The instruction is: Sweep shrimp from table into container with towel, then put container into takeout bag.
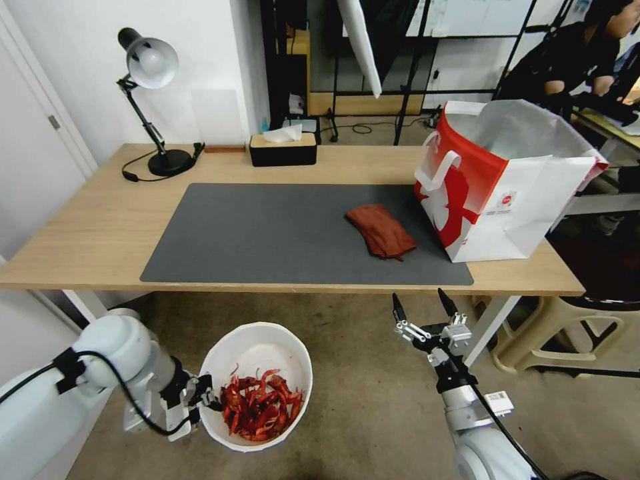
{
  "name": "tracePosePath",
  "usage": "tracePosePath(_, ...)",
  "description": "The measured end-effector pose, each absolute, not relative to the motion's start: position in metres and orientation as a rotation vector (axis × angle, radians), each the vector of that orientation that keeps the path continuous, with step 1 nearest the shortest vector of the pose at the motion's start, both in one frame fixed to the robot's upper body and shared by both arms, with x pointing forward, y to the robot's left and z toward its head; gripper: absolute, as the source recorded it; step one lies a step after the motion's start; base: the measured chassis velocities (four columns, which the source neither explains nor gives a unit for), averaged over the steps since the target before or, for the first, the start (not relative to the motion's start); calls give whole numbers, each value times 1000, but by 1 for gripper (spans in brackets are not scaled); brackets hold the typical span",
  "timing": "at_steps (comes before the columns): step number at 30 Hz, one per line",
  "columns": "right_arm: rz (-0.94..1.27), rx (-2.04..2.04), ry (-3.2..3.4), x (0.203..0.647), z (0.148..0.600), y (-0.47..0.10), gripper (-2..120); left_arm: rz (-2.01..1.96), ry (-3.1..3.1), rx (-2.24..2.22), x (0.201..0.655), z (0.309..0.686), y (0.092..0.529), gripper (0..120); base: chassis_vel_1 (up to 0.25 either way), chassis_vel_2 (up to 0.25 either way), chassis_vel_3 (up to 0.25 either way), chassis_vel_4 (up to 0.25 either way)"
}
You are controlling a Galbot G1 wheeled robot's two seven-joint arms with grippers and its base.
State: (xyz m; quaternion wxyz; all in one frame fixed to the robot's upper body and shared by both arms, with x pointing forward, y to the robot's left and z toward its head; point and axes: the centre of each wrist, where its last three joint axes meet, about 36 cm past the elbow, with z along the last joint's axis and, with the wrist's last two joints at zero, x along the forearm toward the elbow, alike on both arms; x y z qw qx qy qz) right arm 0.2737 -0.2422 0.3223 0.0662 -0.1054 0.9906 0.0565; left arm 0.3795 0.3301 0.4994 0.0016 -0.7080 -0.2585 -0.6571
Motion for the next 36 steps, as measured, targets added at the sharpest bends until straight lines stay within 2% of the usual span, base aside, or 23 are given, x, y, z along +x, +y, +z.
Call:
tracePosePath(2,182,-318,3003,266,316,-241,100,-2093,-847,-2207,375,528,332,0,0,0,0,0)
tracePosePath(10,202,-314,3026,248,303,-236,100,-2033,-1094,-2183,387,575,341,0,0,0,0,0)
tracePosePath(13,203,-317,3035,241,299,-234,100,-2055,-1158,-2147,399,592,343,0,0,0,0,0)
tracePosePath(15,206,-324,3043,231,295,-230,100,-2109,-1226,-2074,417,616,350,0,0,0,0,0)
tracePosePath(20,213,-336,3048,222,288,-222,100,-2121,-1342,-1992,439,639,365,0,0,0,0,0)
tracePosePath(29,226,-333,3037,223,286,-211,100,-2119,-1430,-1964,471,645,369,0,0,0,0,0)
tracePosePath(36,216,-318,3030,223,284,-206,100,-1944,-1560,-2013,534,629,363,0,0,0,0,0)
